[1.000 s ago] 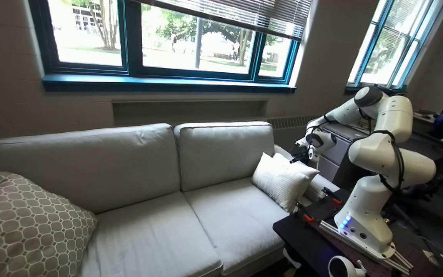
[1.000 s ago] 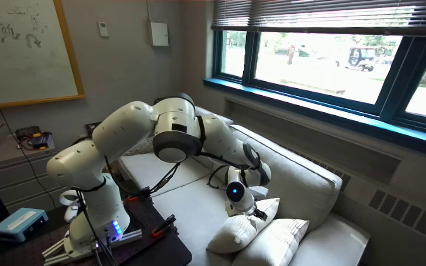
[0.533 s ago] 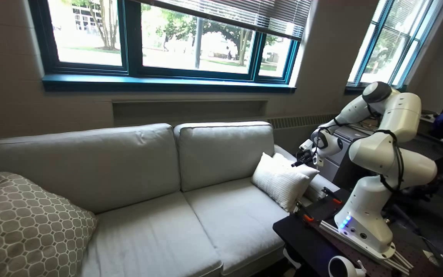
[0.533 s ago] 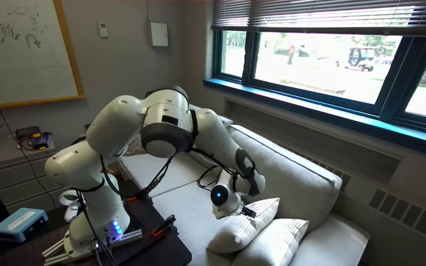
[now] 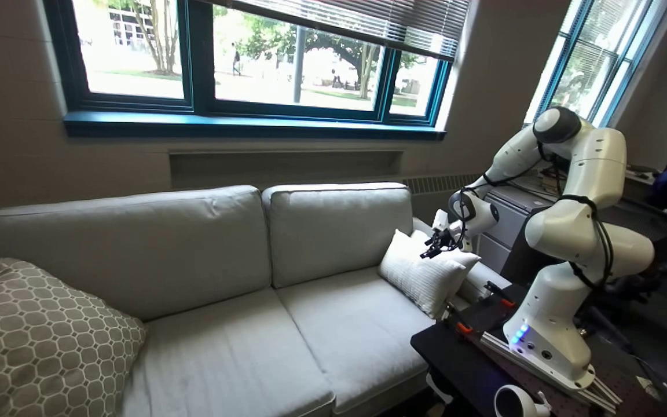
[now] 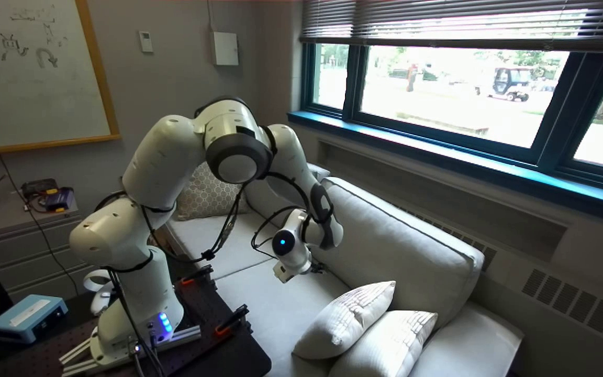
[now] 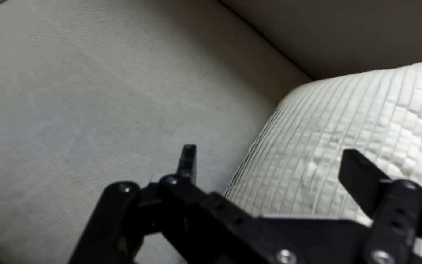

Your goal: Move the small pillows to the right

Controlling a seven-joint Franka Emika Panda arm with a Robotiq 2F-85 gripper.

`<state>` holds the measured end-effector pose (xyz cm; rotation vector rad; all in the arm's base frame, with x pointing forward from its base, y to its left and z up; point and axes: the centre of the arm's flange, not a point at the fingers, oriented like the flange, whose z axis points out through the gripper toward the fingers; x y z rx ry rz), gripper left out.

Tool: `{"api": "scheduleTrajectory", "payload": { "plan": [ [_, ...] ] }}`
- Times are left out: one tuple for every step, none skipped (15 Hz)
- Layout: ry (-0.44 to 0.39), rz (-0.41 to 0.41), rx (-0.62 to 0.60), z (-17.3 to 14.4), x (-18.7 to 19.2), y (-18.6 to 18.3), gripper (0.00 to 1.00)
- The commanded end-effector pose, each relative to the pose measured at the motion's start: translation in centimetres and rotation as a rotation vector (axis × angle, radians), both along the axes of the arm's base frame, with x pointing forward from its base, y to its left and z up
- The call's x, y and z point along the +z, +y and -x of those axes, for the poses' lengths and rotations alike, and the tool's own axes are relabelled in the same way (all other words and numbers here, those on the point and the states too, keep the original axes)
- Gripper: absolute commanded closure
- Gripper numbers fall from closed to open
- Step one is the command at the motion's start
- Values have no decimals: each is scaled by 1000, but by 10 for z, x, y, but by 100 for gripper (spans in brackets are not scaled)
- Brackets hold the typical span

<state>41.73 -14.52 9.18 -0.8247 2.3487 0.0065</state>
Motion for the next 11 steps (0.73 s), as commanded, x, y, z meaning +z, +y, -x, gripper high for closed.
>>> {"api": "scheduleTrajectory", "payload": {
  "plan": [
    [20,104,126,2,17,63,0],
    [35,121,171,2,18,76,0],
    [53,138,215,2,19,88,0],
    [79,155,264,2,19,100,0],
    [115,172,316,1,17,111,0],
    [153,190,364,2,15,121,0],
    [183,210,418,2,8,128,0],
    [207,228,470,1,4,132,0],
    [168,192,399,2,8,122,0],
    [194,205,437,6,6,135,0],
    [206,208,455,8,5,142,0]
  ]
}}
